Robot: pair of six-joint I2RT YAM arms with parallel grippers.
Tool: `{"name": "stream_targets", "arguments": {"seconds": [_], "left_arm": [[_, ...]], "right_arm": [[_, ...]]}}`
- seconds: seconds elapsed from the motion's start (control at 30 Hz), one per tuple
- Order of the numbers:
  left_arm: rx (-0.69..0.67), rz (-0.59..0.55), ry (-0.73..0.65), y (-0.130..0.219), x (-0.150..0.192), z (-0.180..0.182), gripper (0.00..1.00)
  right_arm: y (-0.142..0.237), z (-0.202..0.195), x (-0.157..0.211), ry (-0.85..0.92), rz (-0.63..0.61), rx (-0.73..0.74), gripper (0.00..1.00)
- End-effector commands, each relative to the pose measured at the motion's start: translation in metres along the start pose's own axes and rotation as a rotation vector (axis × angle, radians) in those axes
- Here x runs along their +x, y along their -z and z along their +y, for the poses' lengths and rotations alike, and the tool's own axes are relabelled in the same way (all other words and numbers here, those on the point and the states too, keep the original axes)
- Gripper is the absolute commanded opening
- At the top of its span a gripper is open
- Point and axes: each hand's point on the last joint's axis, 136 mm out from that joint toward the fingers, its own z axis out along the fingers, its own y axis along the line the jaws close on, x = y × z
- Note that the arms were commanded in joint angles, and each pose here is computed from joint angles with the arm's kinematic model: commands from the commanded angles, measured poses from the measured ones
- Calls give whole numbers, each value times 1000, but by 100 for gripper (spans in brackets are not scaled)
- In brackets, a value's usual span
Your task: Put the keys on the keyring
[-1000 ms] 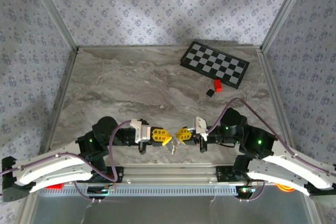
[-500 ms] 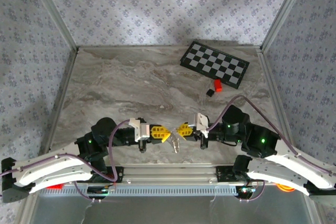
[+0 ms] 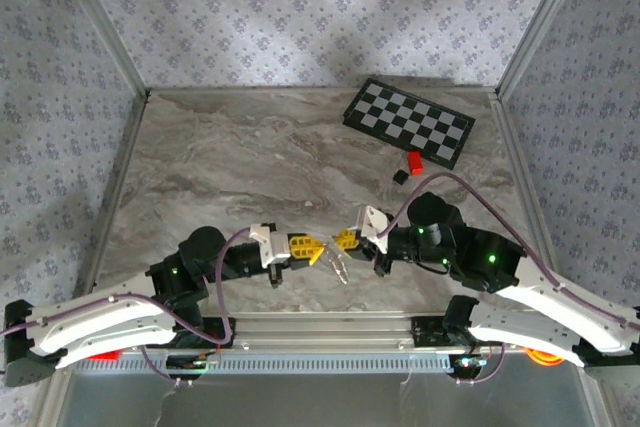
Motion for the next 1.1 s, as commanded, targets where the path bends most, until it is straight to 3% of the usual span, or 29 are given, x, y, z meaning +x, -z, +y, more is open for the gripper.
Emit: {"name": "stream_targets", "arguments": {"seconds": [0.0, 0.4, 1.07], "left_arm": [[15, -9, -16, -1, 1, -3, 0], [-134, 30, -9, -2, 23, 22, 4], [-251, 103, 45, -2, 52, 42, 27]], "right_arm": [[9, -22, -7, -2, 12, 113, 0], [-2, -41, 1, -12, 112, 185, 0], [-21, -48, 23, -34, 240, 189, 0]]}}
